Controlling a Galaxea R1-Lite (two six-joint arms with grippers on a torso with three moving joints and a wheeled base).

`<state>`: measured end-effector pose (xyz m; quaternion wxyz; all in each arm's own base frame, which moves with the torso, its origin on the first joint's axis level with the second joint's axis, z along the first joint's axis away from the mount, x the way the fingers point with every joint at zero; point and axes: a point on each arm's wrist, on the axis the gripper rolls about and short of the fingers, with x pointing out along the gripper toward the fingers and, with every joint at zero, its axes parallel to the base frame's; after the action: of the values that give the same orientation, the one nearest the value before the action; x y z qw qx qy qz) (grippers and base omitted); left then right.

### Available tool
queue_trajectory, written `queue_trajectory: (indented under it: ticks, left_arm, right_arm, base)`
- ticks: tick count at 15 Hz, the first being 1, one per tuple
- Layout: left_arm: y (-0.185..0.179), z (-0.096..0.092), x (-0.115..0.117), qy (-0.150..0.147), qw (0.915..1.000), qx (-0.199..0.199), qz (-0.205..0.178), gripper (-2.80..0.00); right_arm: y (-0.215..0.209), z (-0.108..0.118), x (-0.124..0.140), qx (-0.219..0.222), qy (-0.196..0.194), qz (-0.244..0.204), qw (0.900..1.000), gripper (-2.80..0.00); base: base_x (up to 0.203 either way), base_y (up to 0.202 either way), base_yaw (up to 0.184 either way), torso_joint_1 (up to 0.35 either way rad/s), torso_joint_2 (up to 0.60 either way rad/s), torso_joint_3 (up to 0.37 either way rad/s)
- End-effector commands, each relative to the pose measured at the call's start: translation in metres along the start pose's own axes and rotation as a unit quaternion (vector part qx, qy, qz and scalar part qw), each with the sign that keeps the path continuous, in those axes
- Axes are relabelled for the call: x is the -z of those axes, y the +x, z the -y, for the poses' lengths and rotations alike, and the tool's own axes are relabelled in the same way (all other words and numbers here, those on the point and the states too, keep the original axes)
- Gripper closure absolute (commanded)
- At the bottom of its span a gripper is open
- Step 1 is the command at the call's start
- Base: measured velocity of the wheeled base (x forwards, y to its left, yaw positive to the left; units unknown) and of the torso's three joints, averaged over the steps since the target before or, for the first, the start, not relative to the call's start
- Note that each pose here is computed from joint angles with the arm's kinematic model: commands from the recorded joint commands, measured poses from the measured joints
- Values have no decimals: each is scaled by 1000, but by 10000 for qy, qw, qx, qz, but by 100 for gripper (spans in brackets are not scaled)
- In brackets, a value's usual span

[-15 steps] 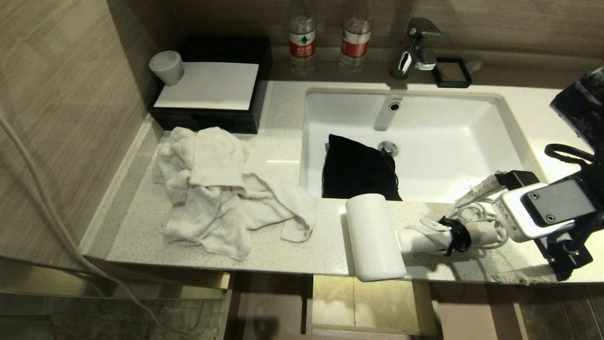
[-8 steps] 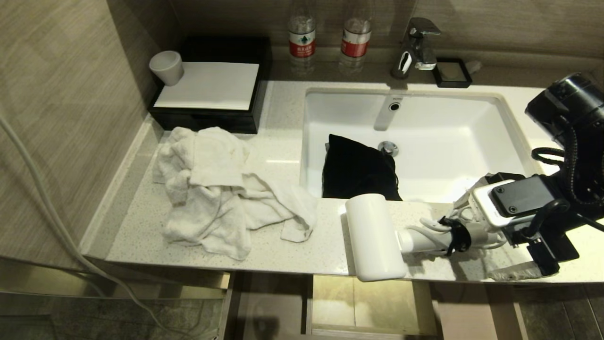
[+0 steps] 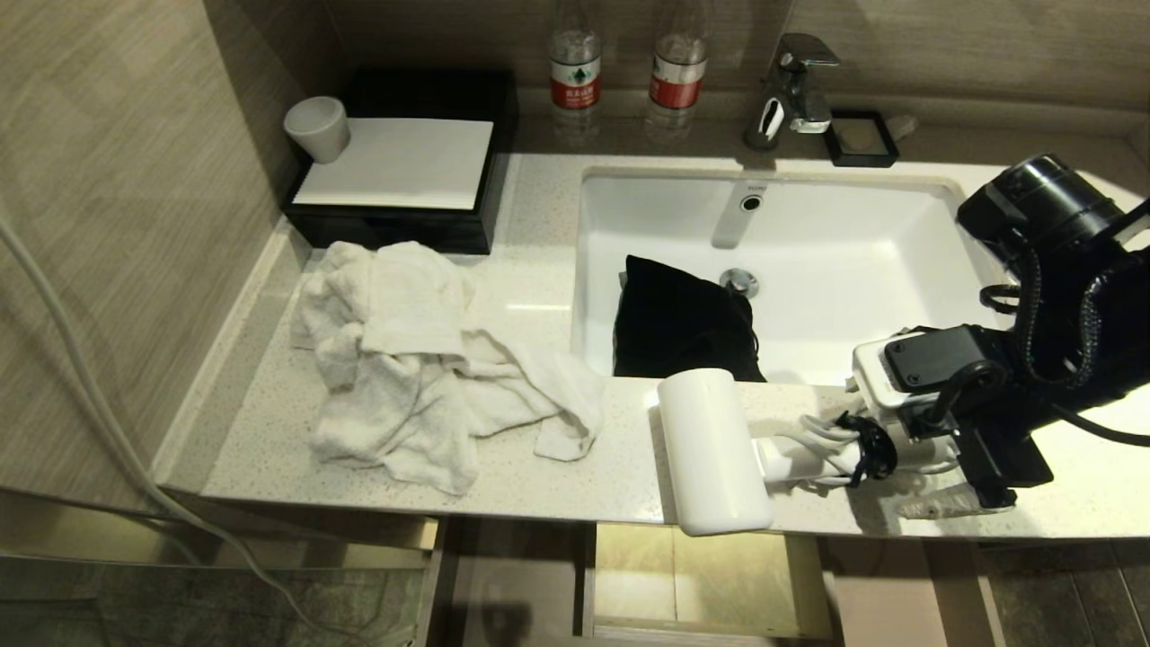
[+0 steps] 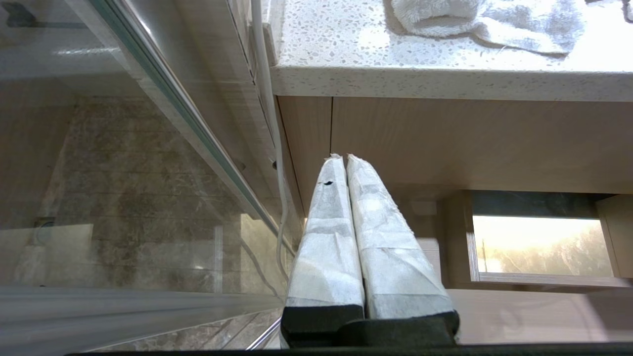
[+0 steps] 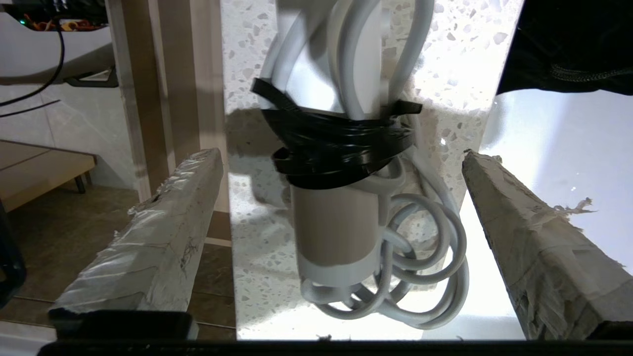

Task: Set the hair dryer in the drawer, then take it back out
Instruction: Pick up the hairdryer

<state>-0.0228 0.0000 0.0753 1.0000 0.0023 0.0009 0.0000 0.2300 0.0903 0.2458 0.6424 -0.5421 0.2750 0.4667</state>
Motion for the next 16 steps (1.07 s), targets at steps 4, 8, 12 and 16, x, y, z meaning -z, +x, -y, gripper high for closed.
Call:
queue_trajectory:
  ticks: [4,8,12,16]
  left_arm:
    - [0,0,0,0,10000,0,-7,0]
    - [0,0,0,0,10000,0,-7,0]
    - [0,0,0,0,10000,0,1,0]
    - [0,0,0,0,10000,0,-7,0]
  right_arm:
    - [20,12,-4,121,204,81,9997,-280]
    - [25,13,-4,103,290,80,9995,-280]
    - [28,17,-6,195,280,135,9993,-280]
    - [30,20,-7,236,449,171,9986,-280]
  base:
    - [0,0,0,0,0,0]
    - [0,0,0,0,0,0]
    - [0,0,0,0,0,0]
    - [0,0,0,0,0,0]
